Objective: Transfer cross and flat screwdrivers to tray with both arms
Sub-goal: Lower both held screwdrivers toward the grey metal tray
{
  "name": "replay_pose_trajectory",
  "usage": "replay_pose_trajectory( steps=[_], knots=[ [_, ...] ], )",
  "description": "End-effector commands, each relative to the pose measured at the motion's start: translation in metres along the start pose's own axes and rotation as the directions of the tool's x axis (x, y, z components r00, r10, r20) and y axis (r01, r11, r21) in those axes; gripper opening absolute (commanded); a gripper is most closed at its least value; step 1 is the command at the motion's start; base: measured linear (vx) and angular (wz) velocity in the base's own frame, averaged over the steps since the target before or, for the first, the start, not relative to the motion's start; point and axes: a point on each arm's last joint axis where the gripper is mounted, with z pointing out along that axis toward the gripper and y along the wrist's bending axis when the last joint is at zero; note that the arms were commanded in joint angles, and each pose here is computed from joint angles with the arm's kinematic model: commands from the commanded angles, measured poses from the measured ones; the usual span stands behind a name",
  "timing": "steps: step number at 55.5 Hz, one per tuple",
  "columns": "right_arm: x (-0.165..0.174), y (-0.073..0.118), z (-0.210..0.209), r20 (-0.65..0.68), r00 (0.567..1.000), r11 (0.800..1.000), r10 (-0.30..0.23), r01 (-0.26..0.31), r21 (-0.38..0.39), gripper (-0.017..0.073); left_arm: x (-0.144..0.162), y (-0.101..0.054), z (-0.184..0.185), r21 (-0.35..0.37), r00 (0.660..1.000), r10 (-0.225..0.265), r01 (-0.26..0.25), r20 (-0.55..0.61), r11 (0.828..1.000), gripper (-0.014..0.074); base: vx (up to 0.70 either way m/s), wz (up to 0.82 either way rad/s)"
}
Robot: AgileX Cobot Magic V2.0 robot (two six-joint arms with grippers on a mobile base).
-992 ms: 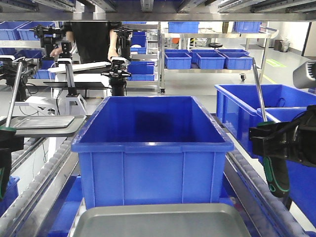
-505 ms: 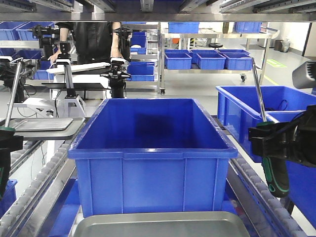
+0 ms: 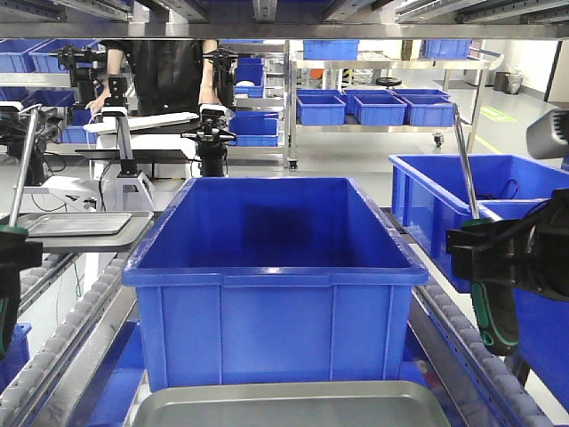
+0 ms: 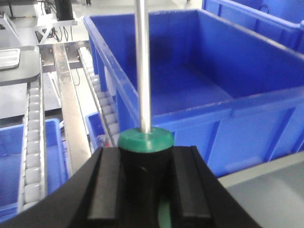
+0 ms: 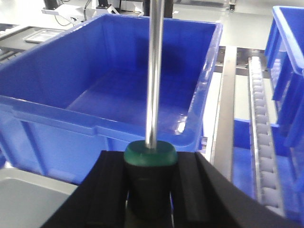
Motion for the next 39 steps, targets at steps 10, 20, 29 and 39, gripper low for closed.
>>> replay_pose_trajectory(
  steps=[10,20,29,39],
  knots=[
    [0.005,0.011,0.013,-0.138,0.983,0.985,0.122,-0.137,-0.102,-0.0008,-0.009,-0.020,0.009,0.205,0.966,-0.259,0.258,-0.023,0.944,0.0001,0.00,0.00],
    [0.019,0.018,0.040,-0.277,0.947,0.965,0.159,-0.208,-0.158,-0.0008,0.018,-0.053,0.056,0.302,0.944,-0.231,0.298,-0.237,0.906,0.0003,0.00,0.00],
    [0.036,0.052,0.067,-0.363,0.929,0.957,0.073,-0.168,-0.238,-0.0008,0.057,-0.086,0.088,0.322,0.924,-0.192,0.302,-0.331,0.897,0.0003,0.00,0.00],
    [0.055,0.070,0.092,-0.459,0.883,0.950,0.096,-0.219,-0.222,-0.0008,0.075,-0.093,0.103,0.306,0.908,-0.180,0.306,-0.378,0.901,0.0003,0.00,0.00]
  ],
)
